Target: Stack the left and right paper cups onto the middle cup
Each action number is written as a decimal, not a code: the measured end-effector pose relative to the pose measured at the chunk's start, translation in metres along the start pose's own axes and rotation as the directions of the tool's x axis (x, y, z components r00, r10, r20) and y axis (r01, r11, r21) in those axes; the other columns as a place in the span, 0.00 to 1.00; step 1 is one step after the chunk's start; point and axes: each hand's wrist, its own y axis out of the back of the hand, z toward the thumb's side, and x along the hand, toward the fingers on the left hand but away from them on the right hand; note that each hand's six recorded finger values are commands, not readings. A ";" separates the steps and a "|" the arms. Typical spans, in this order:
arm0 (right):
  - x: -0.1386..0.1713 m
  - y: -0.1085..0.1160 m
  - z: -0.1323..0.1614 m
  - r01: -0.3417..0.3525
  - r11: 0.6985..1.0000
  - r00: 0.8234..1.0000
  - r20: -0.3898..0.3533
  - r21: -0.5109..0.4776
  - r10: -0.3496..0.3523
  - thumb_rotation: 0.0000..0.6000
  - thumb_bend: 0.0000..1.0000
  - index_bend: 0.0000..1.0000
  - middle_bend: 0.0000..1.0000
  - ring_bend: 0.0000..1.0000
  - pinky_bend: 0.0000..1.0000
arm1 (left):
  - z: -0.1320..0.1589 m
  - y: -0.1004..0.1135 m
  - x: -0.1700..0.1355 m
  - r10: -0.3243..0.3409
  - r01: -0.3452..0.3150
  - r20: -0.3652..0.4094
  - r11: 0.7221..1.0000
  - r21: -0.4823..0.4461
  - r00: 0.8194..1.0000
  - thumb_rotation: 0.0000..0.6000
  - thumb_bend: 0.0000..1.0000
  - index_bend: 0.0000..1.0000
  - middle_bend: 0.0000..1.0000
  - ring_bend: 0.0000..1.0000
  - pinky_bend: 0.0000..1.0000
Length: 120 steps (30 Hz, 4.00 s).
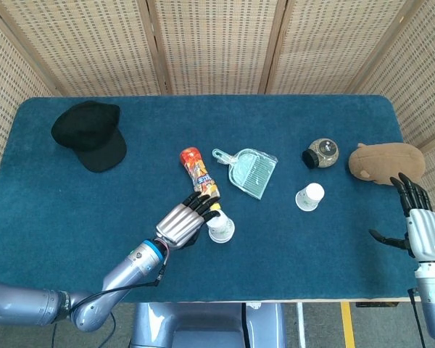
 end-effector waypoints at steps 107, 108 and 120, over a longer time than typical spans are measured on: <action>-0.132 -0.109 0.094 -0.295 0.926 0.952 -0.003 0.235 0.305 1.00 0.21 0.50 0.15 0.00 0.00 | -0.170 0.013 -0.251 0.403 -0.410 -0.549 0.904 0.118 0.732 1.00 0.23 0.00 0.00 0.00 0.00; -0.129 -0.105 0.102 -0.284 0.931 0.954 -0.028 0.227 0.298 1.00 0.21 0.50 0.15 0.00 0.00 | -0.170 0.013 -0.251 0.404 -0.411 -0.549 0.904 0.118 0.732 1.00 0.23 0.00 0.00 0.00 0.00; -0.070 -0.063 0.215 -0.208 0.972 0.910 -0.343 0.109 0.233 1.00 0.21 0.49 0.15 0.00 0.00 | -0.169 0.017 -0.259 0.421 -0.434 -0.549 0.894 0.114 0.722 1.00 0.23 0.00 0.00 0.00 0.00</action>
